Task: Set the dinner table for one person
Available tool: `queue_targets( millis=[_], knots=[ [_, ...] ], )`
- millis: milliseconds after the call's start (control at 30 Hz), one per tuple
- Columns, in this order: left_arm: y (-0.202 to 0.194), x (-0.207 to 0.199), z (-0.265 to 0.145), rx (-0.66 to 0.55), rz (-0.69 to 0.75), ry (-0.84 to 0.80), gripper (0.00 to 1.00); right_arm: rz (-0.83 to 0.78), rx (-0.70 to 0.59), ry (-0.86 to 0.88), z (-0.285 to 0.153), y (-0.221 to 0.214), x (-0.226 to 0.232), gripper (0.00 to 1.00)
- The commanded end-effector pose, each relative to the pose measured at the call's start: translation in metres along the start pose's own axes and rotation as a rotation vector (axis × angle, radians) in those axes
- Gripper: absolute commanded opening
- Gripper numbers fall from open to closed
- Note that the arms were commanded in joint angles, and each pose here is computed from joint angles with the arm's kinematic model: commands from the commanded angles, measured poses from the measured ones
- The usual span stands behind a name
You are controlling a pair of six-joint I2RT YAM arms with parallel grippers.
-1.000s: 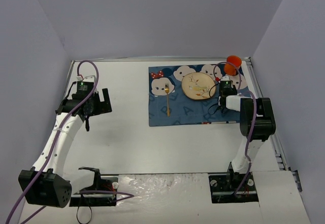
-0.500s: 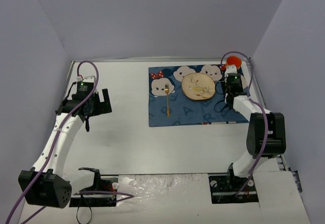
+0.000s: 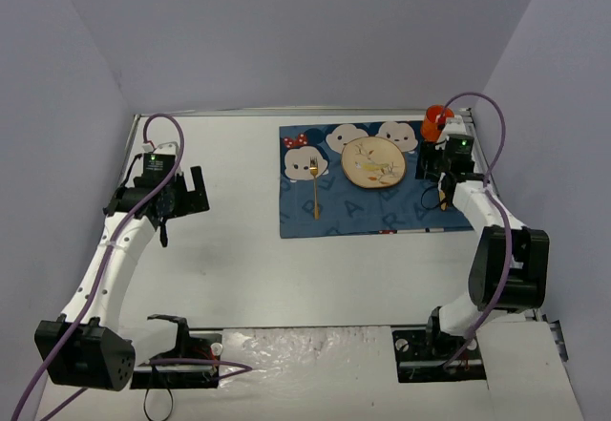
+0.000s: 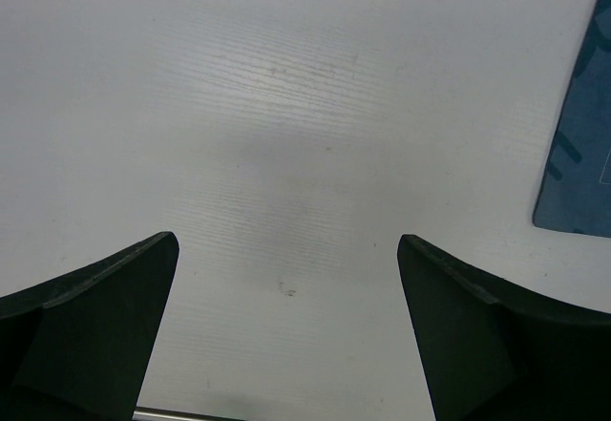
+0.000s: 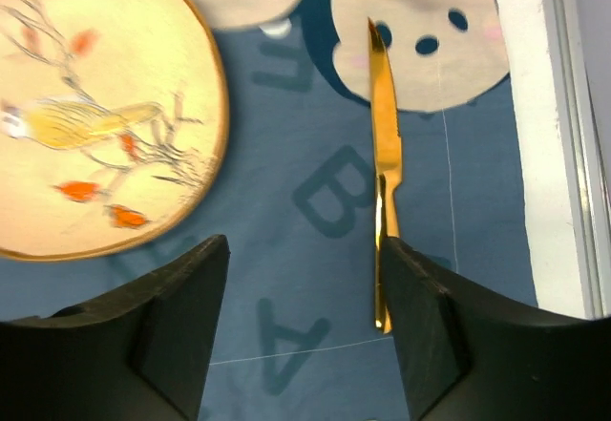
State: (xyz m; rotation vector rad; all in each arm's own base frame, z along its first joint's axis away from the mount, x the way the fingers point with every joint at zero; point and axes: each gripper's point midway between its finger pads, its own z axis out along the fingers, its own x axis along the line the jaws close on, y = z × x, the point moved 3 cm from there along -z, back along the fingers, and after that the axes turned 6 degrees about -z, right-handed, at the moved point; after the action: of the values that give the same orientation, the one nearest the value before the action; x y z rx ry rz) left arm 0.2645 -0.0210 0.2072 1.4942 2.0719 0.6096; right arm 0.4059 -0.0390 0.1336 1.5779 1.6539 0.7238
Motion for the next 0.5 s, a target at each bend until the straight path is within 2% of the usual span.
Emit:
queue_targets(
  millis=[0,133,300,467],
  knots=[
    [0.019,-0.001,-0.008,-0.098,-0.010,-0.024,0.97,0.150,-0.308,0.007,-0.072,0.089,-0.002,0.72],
    [0.027,-0.002,-0.013,-0.141,-0.011,-0.034,0.97,0.220,-0.465,-0.049,-0.132,0.125,-0.014,0.85],
    [0.040,-0.005,-0.034,-0.195,-0.031,-0.054,0.97,0.265,-0.573,-0.092,-0.186,0.148,-0.019,0.98],
    [0.054,-0.007,-0.065,-0.260,-0.052,-0.084,0.97,0.239,-0.651,-0.145,-0.248,0.164,-0.011,1.00]
  ],
)
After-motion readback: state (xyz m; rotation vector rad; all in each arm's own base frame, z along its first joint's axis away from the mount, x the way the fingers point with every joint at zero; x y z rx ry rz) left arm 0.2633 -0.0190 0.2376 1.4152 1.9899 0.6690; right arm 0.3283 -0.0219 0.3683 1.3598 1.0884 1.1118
